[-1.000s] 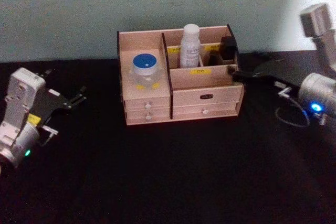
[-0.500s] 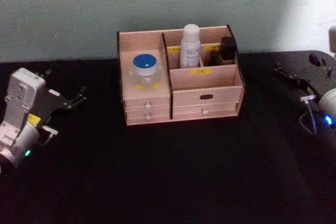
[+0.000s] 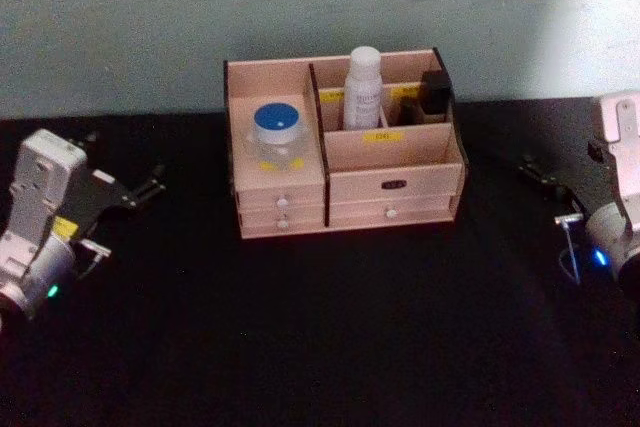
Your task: Pick up the facial cleanser and watermelon frost from the table and place them into the tiered storage box.
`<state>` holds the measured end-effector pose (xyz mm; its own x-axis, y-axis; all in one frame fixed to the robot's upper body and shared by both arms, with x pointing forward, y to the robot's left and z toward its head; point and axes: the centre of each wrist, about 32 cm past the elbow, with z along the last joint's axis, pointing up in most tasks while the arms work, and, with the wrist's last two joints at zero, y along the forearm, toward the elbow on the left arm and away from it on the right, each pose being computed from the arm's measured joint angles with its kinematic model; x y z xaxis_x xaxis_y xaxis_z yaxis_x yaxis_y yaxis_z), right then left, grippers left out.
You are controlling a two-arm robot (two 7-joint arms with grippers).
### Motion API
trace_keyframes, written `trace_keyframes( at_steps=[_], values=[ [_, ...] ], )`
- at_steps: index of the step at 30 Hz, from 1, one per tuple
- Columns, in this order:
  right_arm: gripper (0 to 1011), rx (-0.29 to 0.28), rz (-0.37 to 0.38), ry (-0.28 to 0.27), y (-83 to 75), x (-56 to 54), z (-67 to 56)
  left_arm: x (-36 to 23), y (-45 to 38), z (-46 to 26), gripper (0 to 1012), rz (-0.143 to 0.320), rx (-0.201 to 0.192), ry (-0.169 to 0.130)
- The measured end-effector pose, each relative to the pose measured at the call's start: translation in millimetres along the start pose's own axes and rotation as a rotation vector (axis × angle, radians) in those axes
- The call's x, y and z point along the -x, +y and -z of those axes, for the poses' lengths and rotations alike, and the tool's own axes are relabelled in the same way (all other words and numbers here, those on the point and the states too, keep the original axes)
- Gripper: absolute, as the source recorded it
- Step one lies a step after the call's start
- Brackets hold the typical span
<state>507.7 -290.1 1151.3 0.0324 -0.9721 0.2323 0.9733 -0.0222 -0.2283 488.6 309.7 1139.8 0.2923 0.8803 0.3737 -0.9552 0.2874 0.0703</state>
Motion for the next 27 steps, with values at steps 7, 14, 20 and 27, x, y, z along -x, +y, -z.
trace_keyframes(
  at_steps=[7,14,20,27],
  values=[
    [1000,-0.004,-0.001,-0.001,-0.3,-0.5,-1.3,0.0,0.0,0.0,1001,0.0,0.0,0.0],
    [1000,-0.006,-0.003,-0.001,-0.6,-0.6,-1.8,0.0,0.0,0.0,1001,0.0,0.0,0.0],
    [1000,-0.007,-0.004,-0.001,-0.8,-0.6,-2.0,0.0,0.0,0.0,1001,0.0,0.0,0.0],
    [1000,-0.007,-0.005,-0.001,-1.0,-0.7,-2.1,0.0,0.0,0.0,1001,0.0,0.0,0.0]
  ],
)
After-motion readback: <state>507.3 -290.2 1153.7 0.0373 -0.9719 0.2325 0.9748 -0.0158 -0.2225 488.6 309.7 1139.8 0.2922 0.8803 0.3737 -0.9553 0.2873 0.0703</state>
